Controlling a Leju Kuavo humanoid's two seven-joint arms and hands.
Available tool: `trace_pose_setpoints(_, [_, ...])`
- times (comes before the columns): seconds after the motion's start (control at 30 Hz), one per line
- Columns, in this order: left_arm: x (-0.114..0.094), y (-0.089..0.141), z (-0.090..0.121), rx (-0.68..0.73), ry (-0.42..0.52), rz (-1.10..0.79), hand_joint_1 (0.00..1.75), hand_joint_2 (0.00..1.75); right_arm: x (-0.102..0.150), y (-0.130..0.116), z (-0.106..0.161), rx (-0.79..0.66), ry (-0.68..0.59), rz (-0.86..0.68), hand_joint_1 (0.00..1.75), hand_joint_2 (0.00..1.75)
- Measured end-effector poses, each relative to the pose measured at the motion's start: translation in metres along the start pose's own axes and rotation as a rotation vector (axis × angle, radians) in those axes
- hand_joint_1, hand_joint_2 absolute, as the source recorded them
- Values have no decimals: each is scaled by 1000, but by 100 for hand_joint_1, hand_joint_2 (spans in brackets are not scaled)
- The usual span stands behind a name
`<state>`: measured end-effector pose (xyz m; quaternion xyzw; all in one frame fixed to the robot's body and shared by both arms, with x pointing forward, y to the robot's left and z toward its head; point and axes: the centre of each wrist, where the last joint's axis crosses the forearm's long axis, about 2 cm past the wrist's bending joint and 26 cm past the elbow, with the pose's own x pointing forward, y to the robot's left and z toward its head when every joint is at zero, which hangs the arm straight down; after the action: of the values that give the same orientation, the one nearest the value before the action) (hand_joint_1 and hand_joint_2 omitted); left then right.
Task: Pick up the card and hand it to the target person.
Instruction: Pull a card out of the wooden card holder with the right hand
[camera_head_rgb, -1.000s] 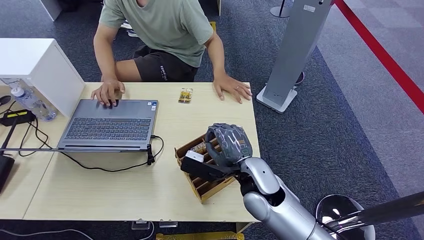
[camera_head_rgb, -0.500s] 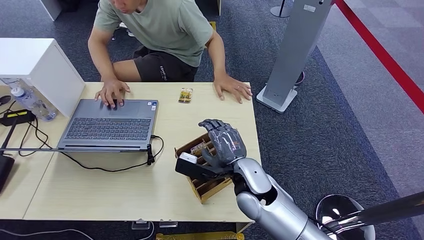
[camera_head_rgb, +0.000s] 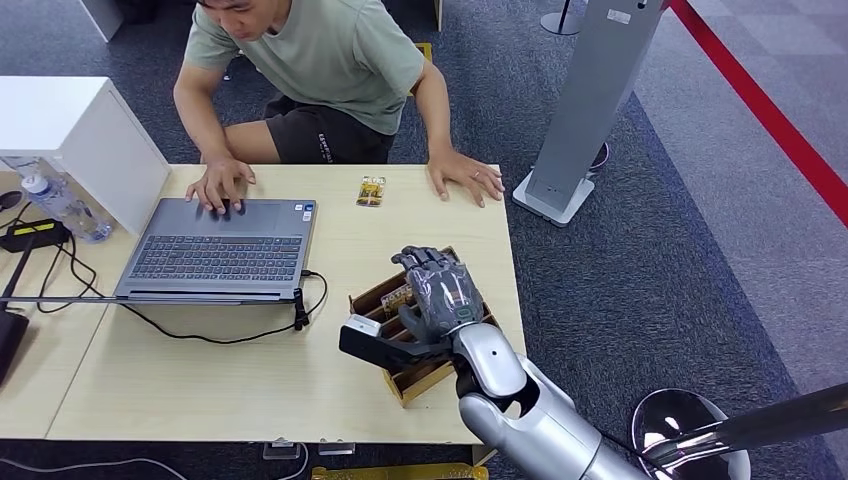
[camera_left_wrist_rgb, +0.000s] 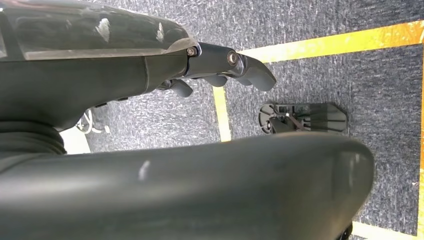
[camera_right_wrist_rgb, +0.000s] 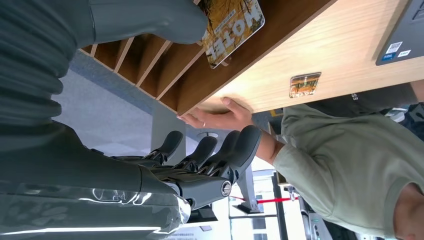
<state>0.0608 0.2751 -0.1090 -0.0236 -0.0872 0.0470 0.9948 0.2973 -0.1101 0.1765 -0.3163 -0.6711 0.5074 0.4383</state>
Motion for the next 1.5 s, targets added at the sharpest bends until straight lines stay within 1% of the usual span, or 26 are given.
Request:
trace_pose_setpoints(0.3, [0,0,0,-1,1,0,0,0,3,6,0,22,-5,5,70,175])
trace_pose_setpoints(0.43, [0,0,0,-1,3,-1,0,0,3,9,0,33,-4,8,71,175])
trace_pose_setpoints(0.57, [0,0,0,-1,3,-1,0,0,4,10,0,37,-3,8,82,175])
trace_pose_setpoints(0.67, [0,0,0,-1,3,-1,0,0,4,10,0,39,-3,8,85,175])
trace_pose_setpoints(0.8, [0,0,0,-1,3,-1,0,0,4,11,0,45,-4,3,82,175])
trace_pose_setpoints(0.93, [0,0,0,-1,3,-1,0,0,4,12,0,51,-3,0,84,175])
trace_pose_setpoints(1.17, [0,0,0,-1,6,-1,0,0,3,15,1,69,-4,-3,73,175])
trace_pose_setpoints(1.5, [0,0,0,-1,6,0,0,0,4,20,1,89,-8,-6,76,175])
